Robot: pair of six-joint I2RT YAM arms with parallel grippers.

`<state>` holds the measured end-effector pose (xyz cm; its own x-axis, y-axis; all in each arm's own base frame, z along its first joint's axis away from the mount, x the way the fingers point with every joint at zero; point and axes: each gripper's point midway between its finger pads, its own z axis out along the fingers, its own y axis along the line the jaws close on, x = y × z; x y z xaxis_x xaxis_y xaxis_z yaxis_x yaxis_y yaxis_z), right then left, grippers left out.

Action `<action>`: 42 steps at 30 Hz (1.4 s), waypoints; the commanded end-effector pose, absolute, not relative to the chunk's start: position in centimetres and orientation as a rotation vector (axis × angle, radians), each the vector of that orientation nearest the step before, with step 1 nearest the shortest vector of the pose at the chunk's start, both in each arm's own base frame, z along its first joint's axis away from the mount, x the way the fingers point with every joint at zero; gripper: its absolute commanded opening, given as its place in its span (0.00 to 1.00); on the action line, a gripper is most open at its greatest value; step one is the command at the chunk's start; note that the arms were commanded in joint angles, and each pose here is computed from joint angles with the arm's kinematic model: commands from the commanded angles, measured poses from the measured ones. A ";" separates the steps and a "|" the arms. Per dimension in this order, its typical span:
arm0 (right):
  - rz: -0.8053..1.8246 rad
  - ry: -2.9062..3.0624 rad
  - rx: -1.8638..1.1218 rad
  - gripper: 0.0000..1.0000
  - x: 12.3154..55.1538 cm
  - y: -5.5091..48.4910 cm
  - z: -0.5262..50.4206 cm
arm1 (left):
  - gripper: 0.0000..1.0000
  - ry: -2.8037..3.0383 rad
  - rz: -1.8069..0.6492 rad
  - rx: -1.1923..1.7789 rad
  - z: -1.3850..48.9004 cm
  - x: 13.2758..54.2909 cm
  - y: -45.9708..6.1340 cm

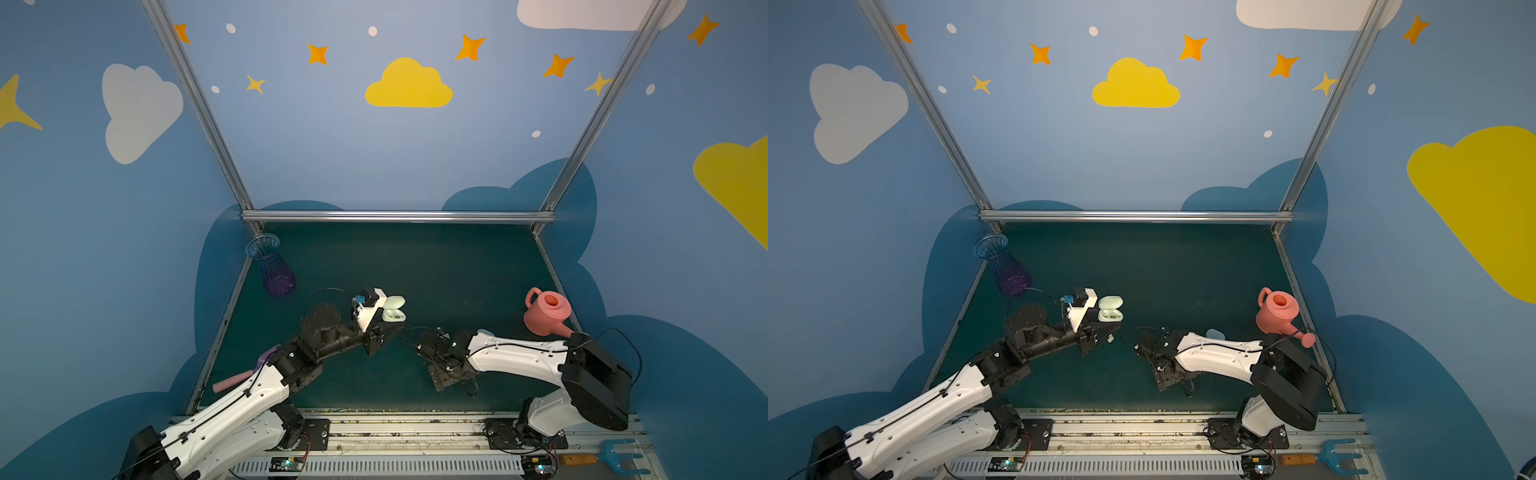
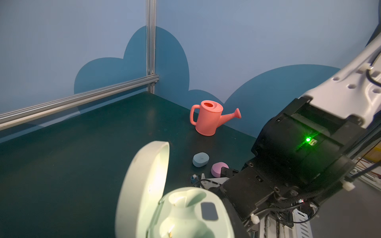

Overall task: Insert wireless bluetooth earbuds into charging case
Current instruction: Rotate the wireless bluetooth earbud at the bottom-center of the table.

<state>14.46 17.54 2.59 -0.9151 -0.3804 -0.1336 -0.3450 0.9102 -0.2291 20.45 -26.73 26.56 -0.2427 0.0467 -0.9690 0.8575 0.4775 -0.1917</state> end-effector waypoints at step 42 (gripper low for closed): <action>0.252 3.036 -0.464 0.82 14.1 22.8 2.3 | 0.03 1.626 -0.912 0.775 27.6 20.5 -26.1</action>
